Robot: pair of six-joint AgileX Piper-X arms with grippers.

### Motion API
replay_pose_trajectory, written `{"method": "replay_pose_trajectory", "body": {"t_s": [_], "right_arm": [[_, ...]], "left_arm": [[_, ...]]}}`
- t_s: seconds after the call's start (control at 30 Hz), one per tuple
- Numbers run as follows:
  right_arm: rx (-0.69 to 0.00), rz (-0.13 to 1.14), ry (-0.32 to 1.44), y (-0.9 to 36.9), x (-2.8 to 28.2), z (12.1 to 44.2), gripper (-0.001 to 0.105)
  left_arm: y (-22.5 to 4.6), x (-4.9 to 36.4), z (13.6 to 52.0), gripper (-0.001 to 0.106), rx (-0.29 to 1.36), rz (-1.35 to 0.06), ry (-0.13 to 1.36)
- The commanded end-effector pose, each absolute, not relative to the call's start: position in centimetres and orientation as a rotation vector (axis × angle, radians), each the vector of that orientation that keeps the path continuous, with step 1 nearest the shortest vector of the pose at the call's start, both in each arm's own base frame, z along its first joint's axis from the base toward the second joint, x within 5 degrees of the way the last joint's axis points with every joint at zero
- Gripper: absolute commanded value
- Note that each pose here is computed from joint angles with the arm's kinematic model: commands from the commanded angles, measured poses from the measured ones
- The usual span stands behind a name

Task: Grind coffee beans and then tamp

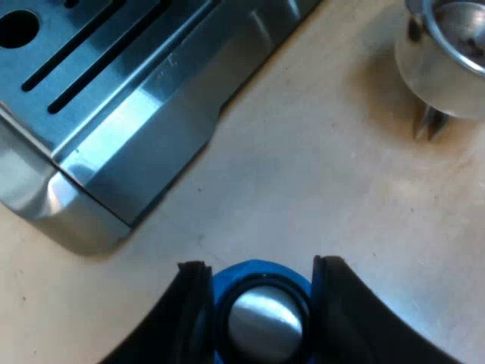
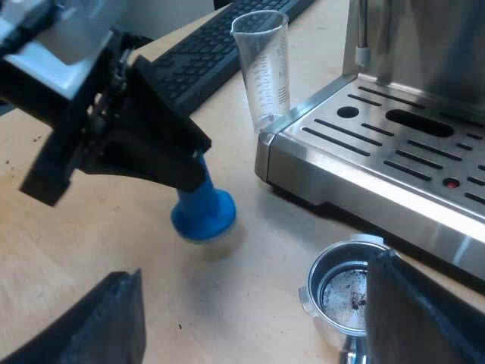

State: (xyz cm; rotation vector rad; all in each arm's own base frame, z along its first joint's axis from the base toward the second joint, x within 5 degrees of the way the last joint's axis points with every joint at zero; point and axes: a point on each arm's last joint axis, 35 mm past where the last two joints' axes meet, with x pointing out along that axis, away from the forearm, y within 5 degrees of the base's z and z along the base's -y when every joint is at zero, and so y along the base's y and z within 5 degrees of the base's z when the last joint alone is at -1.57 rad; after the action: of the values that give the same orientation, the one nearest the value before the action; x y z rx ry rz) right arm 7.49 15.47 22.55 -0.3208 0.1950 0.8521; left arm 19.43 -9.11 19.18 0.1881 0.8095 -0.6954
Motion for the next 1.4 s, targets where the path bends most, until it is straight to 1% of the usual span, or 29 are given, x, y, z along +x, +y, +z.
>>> {"method": "replay_pose_trajectory", "body": {"t_s": [0.03,0.37,0.57,0.77,0.83,0.87,0.9,0.93,1.0,1.03,1.1,1.2,1.4], "right_arm": [[-0.323,0.863,0.175,15.5,7.5,22.9,0.062],[-0.333,0.863,0.186,15.5,7.4,22.7,0.062],[-0.333,0.863,0.186,15.5,7.4,22.7,0.062],[-0.333,0.863,0.186,15.5,7.4,22.7,0.062],[-0.333,0.863,0.186,15.5,7.4,22.7,0.062],[-0.333,0.863,0.186,15.5,7.4,22.7,0.062],[-0.333,0.863,0.186,15.5,7.4,22.7,0.062],[-0.333,0.863,0.186,15.5,7.4,22.7,0.062],[-0.333,0.863,0.186,15.5,7.4,22.7,0.062],[-0.333,0.863,0.186,15.5,7.4,22.7,0.062],[-0.333,0.863,0.186,15.5,7.4,22.7,0.062],[-0.333,0.863,0.186,15.5,7.4,22.7,0.062],[-0.333,0.863,0.186,15.5,7.4,22.7,0.062]], "left_arm": [[-9.3,20.0,19.1,0.000,0.170,-0.674,0.784],[-9.7,20.9,18.1,0.000,0.169,-0.674,0.782],[-9.7,21.0,17.2,0.000,0.171,-0.673,0.810],[-9.7,21.1,17.3,0.000,0.170,-0.674,0.803],[-9.7,21.1,17.3,0.005,0.170,-0.674,0.804],[-9.7,21.1,17.3,0.010,0.170,-0.674,0.804],[-9.7,21.1,17.3,0.018,0.170,-0.674,0.804],[-9.7,21.1,17.3,0.022,0.170,-0.674,0.804],[-9.7,21.1,17.3,0.040,0.170,-0.674,0.804],[-9.7,21.1,17.3,0.048,0.170,-0.674,0.804],[-9.7,21.1,17.3,0.055,0.170,-0.674,0.804],[-9.7,21.1,17.3,0.060,0.170,-0.674,0.804],[-9.7,21.1,17.3,0.062,0.170,-0.674,0.802]]}}
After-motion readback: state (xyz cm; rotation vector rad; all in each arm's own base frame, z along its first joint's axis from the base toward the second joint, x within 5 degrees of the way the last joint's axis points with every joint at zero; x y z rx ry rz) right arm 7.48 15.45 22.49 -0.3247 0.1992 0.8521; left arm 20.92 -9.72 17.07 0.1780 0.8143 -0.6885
